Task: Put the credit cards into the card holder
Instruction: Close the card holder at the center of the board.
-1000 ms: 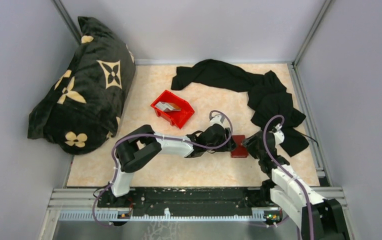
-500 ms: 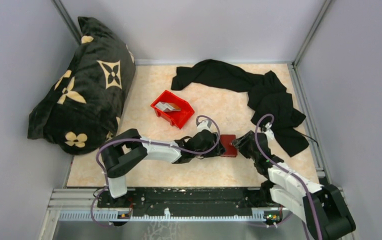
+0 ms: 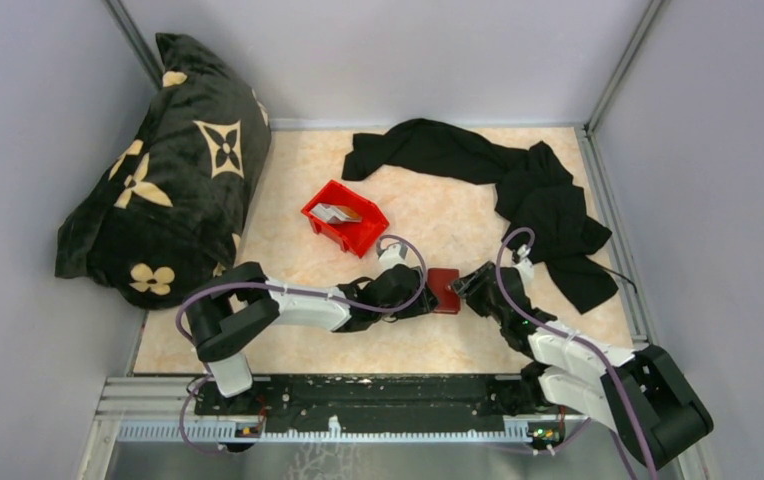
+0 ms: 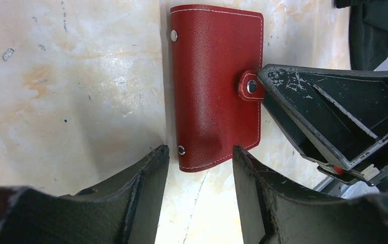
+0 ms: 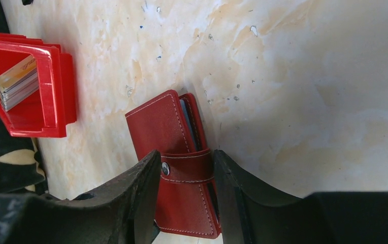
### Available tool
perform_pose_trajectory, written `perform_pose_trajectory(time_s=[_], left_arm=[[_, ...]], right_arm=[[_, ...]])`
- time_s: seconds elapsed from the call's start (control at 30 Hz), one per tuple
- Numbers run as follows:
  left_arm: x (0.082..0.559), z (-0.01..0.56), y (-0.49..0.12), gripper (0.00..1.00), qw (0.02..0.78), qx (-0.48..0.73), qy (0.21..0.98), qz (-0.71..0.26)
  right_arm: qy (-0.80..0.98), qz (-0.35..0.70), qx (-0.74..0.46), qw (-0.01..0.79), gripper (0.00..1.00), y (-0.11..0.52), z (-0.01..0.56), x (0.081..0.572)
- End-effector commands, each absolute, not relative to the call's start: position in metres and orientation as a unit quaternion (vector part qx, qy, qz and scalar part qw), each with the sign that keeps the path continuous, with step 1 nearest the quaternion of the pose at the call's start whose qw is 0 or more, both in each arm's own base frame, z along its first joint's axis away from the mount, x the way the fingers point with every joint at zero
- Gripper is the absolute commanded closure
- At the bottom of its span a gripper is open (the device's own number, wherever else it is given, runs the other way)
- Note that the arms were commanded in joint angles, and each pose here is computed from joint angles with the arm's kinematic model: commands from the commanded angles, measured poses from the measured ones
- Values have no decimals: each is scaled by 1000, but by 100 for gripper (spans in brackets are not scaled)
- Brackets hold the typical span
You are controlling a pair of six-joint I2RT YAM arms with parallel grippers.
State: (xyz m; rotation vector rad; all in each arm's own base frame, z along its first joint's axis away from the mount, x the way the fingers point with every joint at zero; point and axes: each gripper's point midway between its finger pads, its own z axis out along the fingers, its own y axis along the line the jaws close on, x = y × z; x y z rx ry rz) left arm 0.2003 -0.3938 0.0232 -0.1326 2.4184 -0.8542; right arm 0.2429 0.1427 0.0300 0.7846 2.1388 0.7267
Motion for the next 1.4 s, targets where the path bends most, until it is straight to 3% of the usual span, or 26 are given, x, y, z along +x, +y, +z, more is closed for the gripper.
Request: perform_pose_trajectory(time_s=[0.0,1.37], left_arm=[[163,-77,-282,41,208,-13,975,-80],[163,-96,-290,48,169,11,983,-72]], right_arm=[[844,264,298,361,56,137,15,232],[885,207,231,346,59,130,-3,222]])
